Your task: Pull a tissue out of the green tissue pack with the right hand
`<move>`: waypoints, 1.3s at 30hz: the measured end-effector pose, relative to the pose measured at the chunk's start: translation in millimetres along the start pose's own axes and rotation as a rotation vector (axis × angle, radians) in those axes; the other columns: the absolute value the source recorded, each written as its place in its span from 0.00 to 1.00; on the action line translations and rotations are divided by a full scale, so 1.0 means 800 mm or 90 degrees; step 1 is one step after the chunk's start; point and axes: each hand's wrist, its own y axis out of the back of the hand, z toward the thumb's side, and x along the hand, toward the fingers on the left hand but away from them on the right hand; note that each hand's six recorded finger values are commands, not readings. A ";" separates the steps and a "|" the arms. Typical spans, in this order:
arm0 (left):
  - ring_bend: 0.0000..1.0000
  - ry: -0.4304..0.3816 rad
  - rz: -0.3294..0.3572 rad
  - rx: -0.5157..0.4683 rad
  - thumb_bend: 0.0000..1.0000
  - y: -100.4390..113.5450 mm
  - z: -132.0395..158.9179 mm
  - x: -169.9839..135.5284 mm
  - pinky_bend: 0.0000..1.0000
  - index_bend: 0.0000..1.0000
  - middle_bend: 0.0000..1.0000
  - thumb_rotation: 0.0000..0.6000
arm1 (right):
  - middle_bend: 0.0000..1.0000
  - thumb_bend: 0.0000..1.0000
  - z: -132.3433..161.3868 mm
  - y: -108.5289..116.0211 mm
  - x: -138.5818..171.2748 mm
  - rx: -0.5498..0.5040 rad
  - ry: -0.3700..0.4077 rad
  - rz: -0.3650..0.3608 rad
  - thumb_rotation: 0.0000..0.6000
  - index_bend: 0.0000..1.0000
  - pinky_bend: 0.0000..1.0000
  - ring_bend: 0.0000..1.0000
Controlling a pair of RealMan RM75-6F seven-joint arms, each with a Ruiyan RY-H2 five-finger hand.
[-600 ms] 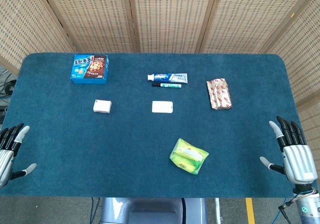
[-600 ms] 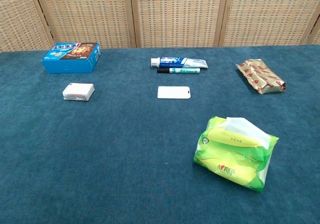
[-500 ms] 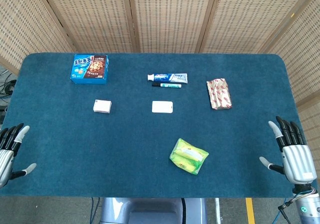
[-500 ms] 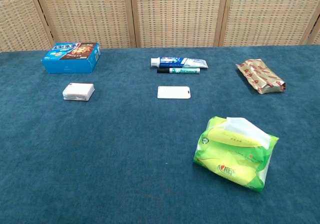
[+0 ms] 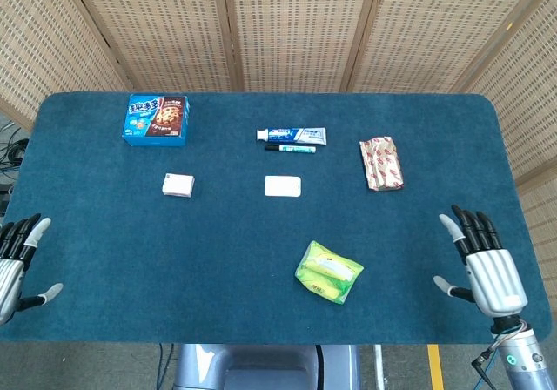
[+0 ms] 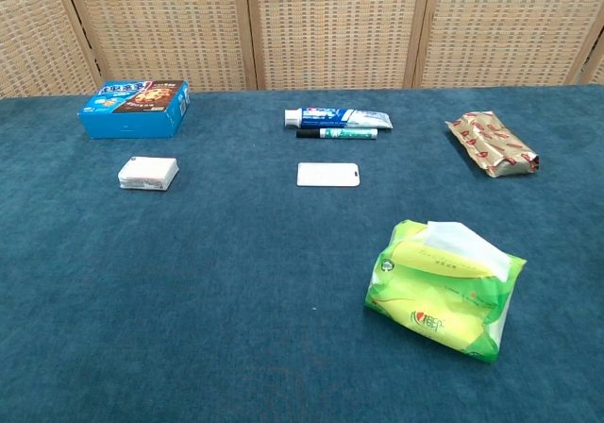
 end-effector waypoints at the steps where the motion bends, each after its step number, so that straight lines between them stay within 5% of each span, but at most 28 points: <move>1: 0.00 0.001 -0.001 0.000 0.02 0.000 0.000 0.001 0.00 0.00 0.00 1.00 | 0.06 0.00 0.006 -0.002 -0.004 -0.003 0.014 0.009 1.00 0.14 0.06 0.01; 7: 0.00 0.009 0.001 0.001 0.02 0.000 -0.001 0.004 0.00 0.00 0.00 1.00 | 0.21 0.01 0.056 -0.019 -0.040 -0.032 0.115 0.085 1.00 0.23 0.23 0.15; 14: 0.00 0.021 -0.006 0.003 0.02 -0.003 -0.005 0.010 0.00 0.00 0.00 1.00 | 0.34 0.15 0.113 -0.058 -0.079 -0.016 0.185 0.168 1.00 0.31 0.34 0.27; 23: 0.00 0.029 -0.012 0.001 0.02 -0.003 -0.010 0.016 0.00 0.00 0.00 1.00 | 0.42 0.28 0.167 -0.108 -0.113 -0.029 0.190 0.228 1.00 0.37 0.41 0.35; 32: 0.00 0.032 -0.013 -0.002 0.02 -0.002 -0.012 0.018 0.00 0.00 0.00 1.00 | 0.46 0.40 0.185 -0.127 -0.130 -0.036 0.167 0.252 1.00 0.41 0.42 0.39; 39: 0.00 0.030 -0.013 -0.002 0.02 -0.003 -0.010 0.016 0.00 0.00 0.00 1.00 | 0.59 0.55 0.189 -0.136 -0.129 -0.030 0.165 0.264 1.00 0.54 0.52 0.51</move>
